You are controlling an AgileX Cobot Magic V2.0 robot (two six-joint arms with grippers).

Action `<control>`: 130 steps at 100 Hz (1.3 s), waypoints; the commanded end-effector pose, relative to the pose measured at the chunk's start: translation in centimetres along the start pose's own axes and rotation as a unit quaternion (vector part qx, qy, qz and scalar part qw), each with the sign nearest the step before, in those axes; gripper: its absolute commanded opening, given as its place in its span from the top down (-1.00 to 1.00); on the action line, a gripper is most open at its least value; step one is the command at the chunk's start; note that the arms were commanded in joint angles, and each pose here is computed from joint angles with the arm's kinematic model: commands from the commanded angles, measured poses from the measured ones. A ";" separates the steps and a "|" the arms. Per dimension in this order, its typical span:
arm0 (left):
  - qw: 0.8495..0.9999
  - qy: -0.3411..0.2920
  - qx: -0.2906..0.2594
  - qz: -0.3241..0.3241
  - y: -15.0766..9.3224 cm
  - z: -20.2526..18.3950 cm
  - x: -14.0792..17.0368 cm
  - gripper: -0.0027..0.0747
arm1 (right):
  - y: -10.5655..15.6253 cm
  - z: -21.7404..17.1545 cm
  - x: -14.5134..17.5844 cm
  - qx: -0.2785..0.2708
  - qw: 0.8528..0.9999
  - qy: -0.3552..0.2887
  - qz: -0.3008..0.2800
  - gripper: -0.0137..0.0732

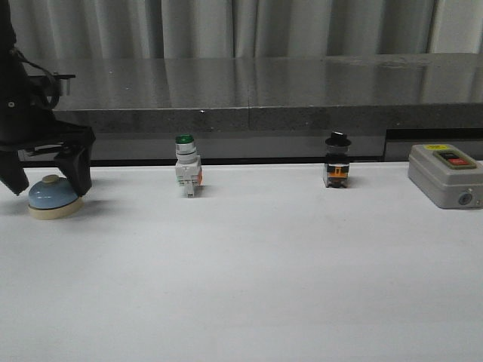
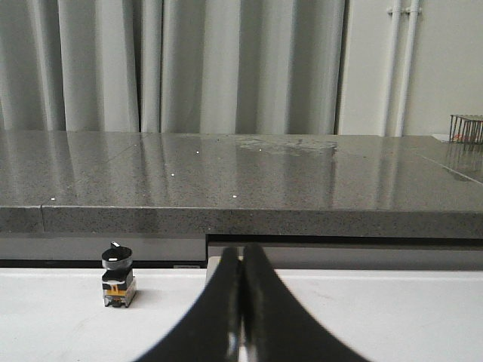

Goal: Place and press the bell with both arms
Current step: 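Close the left gripper on the bell and lift it, then carry the bell toward the table centre and set it down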

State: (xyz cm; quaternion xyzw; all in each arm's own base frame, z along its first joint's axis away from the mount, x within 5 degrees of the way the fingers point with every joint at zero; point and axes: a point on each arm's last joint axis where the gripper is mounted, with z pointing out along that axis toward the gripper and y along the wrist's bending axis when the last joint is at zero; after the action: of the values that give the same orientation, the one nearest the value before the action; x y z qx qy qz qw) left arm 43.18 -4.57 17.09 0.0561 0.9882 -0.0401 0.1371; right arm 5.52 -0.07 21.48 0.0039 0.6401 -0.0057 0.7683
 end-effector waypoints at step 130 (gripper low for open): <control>0.982 -0.104 0.070 0.141 -12.2 -14.9 0.1 0.34 | 0.0 0.1 -1.2 0.002 0.999 -0.043 -0.004 0.82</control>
State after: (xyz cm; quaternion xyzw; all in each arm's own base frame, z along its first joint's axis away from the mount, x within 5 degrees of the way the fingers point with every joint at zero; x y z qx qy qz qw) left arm 39.29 -13.08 28.31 0.1764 0.9643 -0.0690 0.1849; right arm 5.52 -0.07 21.48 0.0039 0.6401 -0.0057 0.7683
